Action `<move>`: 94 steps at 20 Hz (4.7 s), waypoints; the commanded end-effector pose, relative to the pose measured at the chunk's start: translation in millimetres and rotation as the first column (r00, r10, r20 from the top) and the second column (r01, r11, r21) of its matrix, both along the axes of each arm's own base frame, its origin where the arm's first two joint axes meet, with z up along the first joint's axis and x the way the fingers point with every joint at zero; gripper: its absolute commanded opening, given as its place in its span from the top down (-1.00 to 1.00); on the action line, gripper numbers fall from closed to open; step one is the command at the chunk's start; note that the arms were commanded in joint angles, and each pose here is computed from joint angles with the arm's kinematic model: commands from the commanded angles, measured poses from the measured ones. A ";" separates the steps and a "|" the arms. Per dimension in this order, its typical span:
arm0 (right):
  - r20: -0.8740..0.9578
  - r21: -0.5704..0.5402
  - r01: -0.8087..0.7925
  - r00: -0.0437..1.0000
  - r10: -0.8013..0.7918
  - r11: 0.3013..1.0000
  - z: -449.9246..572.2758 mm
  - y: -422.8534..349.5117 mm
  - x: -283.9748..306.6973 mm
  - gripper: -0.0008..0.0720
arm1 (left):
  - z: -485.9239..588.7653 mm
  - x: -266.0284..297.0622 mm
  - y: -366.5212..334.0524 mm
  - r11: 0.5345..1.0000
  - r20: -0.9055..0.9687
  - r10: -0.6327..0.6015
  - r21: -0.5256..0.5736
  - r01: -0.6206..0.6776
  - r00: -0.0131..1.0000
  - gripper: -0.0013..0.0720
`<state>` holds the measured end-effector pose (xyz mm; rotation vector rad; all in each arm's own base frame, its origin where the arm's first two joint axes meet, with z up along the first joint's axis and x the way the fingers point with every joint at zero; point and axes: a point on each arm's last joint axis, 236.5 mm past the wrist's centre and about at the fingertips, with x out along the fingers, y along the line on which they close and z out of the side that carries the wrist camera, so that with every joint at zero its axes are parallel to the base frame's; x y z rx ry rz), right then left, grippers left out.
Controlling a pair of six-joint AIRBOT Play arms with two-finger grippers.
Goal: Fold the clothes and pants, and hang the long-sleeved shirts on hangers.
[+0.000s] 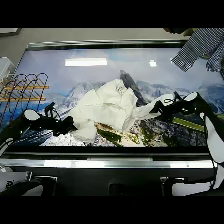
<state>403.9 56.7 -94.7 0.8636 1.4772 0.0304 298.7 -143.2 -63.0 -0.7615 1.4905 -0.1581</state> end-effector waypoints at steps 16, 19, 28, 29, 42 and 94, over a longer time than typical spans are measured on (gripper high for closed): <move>0.571 -0.131 0.094 0.821 -0.003 0.987 215.7 -18.6 16.8 0.91 | 188.1 94.0 44.4 0.965 0.529 -0.148 0.263 0.005 0.835 0.91; 0.775 -0.180 0.267 0.631 -0.030 0.947 325.8 -48.0 -9.9 0.91 | 312.7 96.0 74.8 0.922 0.743 -0.197 0.362 -0.136 0.640 0.91; 0.989 -0.150 0.676 0.093 0.118 0.721 565.2 -103.6 -163.4 0.91 | 510.1 -19.9 160.6 0.803 0.967 -0.082 0.207 -0.558 0.241 0.91; 0.989 -0.135 0.688 0.055 0.135 0.713 580.2 -101.9 -176.2 0.91 | 516.7 -30.9 163.4 0.794 0.972 -0.082 0.196 -0.576 0.219 0.91; 0.899 0.231 0.742 -0.410 0.154 0.630 711.5 -110.3 -278.3 0.91 | 608.3 -123.2 200.3 0.646 0.983 -0.084 -0.069 -0.760 -0.161 0.91; 0.084 0.248 -0.140 0.989 0.123 0.959 57.5 46.0 -132.9 -0.17 | 54.3 -31.7 259.7 0.891 -0.151 0.357 0.352 -0.287 0.922 -0.34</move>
